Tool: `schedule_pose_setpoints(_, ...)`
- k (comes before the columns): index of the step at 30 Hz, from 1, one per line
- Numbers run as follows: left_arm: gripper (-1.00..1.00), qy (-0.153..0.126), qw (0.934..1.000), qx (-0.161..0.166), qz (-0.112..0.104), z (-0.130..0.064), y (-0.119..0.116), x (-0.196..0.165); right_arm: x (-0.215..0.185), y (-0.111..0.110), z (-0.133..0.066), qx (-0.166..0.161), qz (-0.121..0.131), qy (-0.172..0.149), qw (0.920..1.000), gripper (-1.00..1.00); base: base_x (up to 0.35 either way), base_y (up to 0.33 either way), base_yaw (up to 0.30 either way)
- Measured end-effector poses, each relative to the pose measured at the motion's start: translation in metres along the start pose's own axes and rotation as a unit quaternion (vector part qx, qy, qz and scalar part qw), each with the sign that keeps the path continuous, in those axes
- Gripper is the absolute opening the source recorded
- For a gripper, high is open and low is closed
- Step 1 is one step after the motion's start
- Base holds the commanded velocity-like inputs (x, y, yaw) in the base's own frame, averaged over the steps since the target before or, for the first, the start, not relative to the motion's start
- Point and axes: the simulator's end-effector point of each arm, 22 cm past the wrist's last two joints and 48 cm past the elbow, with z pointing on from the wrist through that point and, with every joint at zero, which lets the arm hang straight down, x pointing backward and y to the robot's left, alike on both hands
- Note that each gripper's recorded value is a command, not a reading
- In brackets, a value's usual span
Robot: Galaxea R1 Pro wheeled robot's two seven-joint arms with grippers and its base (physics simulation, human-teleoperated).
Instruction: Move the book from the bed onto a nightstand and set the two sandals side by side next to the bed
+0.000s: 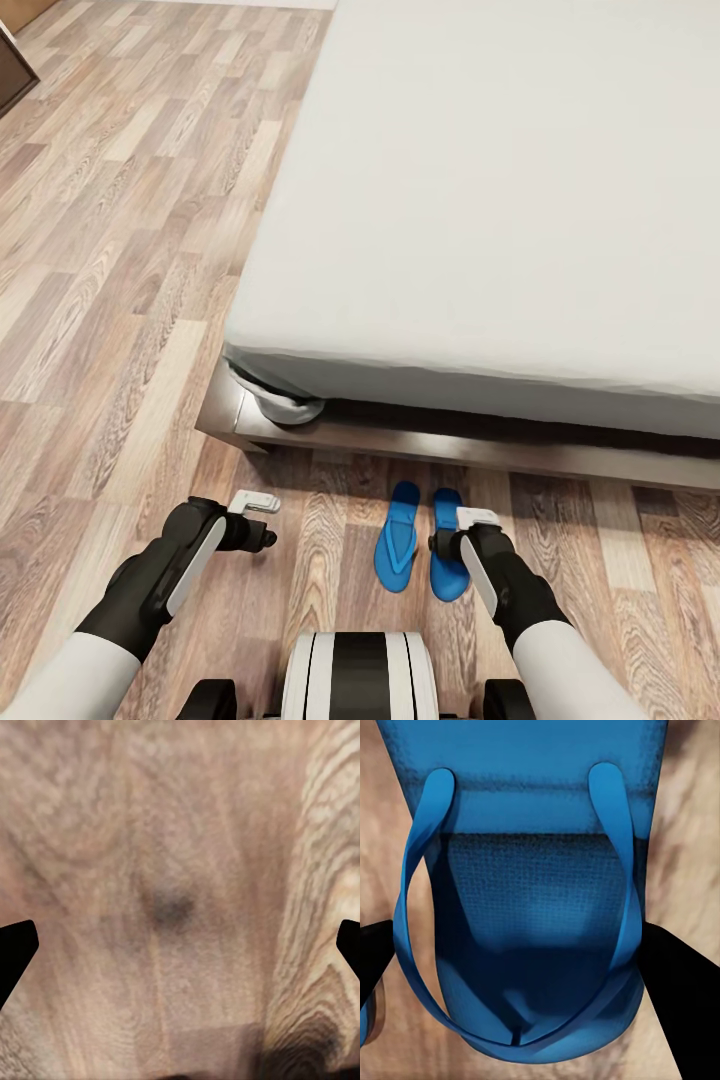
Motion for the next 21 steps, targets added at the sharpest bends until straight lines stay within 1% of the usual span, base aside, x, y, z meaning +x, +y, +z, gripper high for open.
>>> schedule_pose_setpoints(5, 1.00, -0.001, 1.0000, 0.000, 0.000, -0.0004, -0.0002, -0.0005, -0.0008, 0.0012, 0.0012, 0.001, -0.005, 0.005, 1.0000, -1.00, 0.000, 0.000, 0.000)
schedule_pose_setpoints(6, 1.00, -0.001, 1.0000, 0.000, 0.000, -0.0005, -0.0002, -0.0006, -0.0009, 0.0014, 0.0015, 0.002, -0.005, 0.006, 1.0000, 1.00, 0.000, 0.000, 0.000)
schedule_pose_setpoints(7, 1.00, -0.001, 1.0000, 0.000, 0.000, -0.0002, -0.0002, -0.0006, -0.0072, 0.0024, 0.0019, 0.000, -0.002, -0.007, 1.0000, 1.00, 0.000, 0.000, 0.000)
schedule_pose_setpoints(21, 1.00, 0.000, 1.0000, 0.002, 0.000, 0.0001, -0.0018, -0.0003, -0.0095, 0.0045, 0.0014, -0.001, -0.002, -0.009, 1.0000, 1.00, 0.000, 0.000, 0.000)
